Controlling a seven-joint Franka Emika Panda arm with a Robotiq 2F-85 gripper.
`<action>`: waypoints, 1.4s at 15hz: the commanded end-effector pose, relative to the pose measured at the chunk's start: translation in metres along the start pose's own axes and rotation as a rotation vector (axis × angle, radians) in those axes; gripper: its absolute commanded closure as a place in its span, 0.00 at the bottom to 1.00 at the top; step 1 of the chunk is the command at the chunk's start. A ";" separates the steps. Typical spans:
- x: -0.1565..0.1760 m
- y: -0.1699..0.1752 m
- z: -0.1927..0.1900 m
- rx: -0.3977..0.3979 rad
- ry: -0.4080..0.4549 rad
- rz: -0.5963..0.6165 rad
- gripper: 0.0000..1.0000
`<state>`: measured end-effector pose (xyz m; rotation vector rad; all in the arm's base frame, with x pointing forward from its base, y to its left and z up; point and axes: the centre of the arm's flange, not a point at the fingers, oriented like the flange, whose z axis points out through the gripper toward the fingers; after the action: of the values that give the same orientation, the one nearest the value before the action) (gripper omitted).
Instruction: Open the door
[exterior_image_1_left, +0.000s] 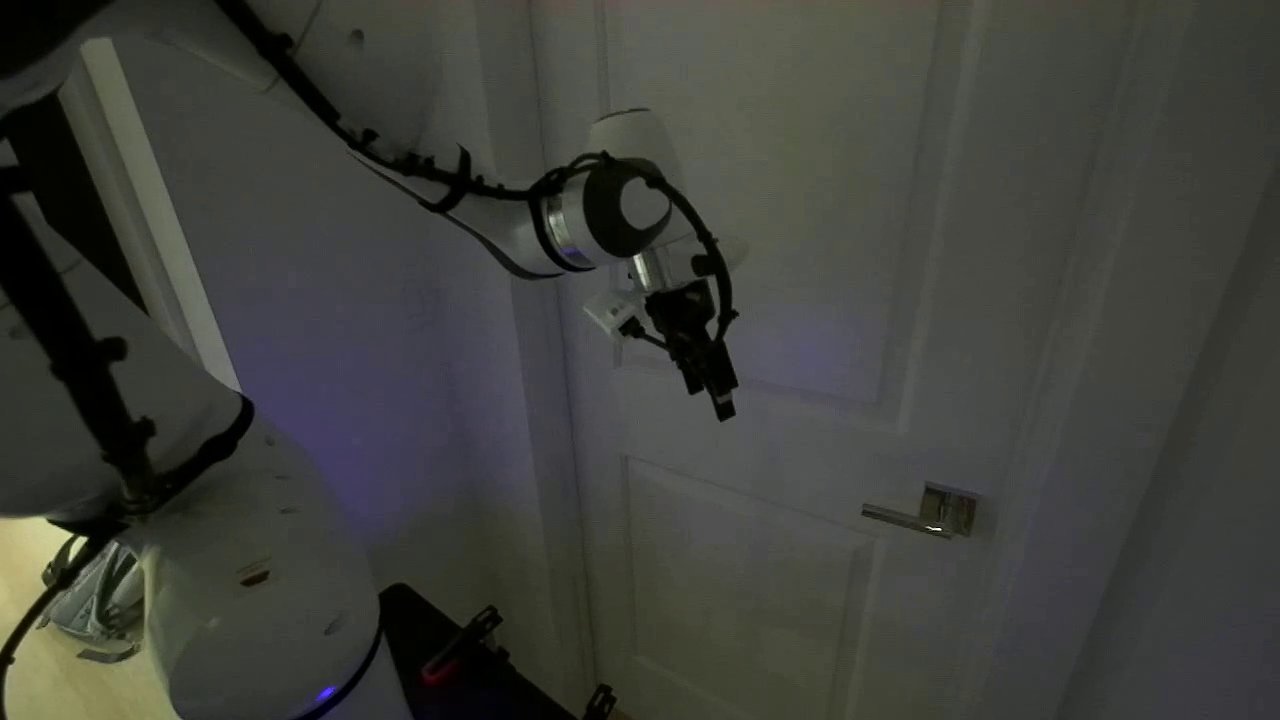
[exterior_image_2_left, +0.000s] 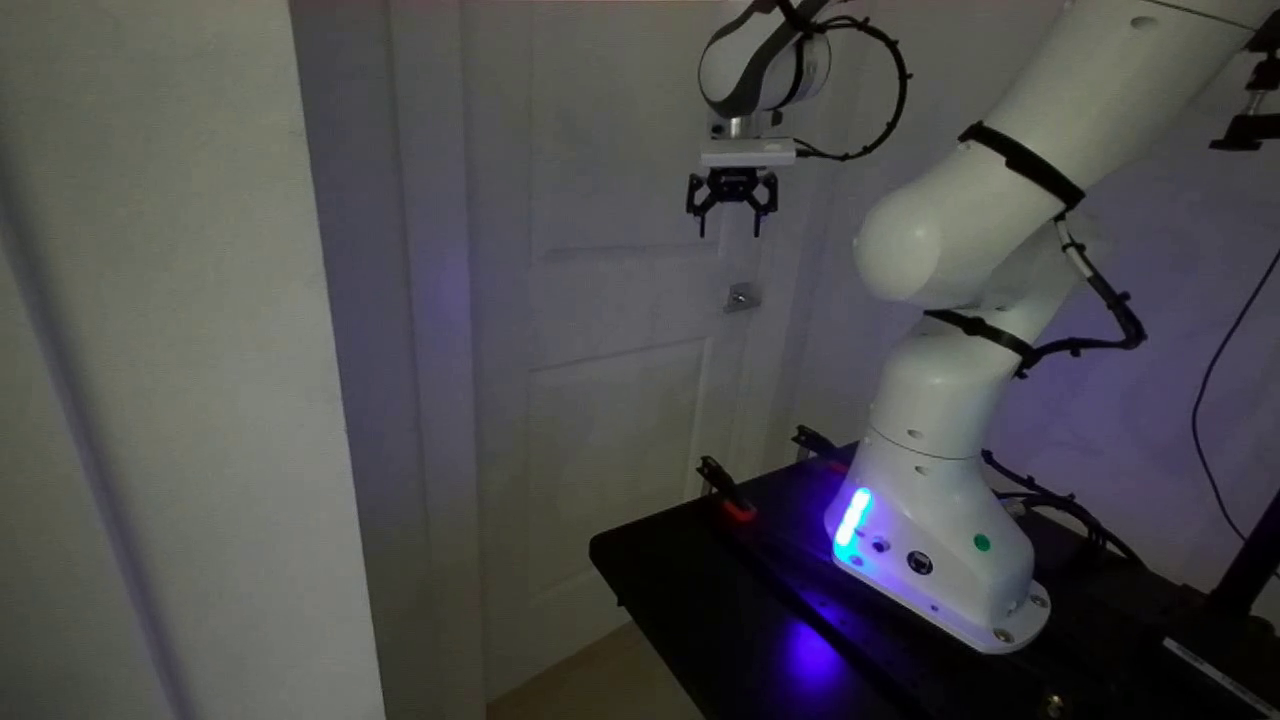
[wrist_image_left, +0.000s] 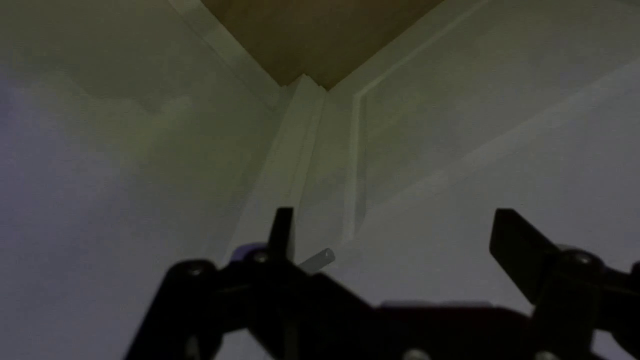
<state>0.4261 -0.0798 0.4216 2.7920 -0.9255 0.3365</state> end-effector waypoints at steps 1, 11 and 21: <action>0.017 0.013 0.028 0.015 0.061 0.137 0.00; 0.049 0.037 0.090 0.046 0.233 0.274 0.00; 0.079 0.053 0.129 0.079 0.352 0.378 0.00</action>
<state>0.4578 -0.1901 0.3439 2.5141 -1.3350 0.8493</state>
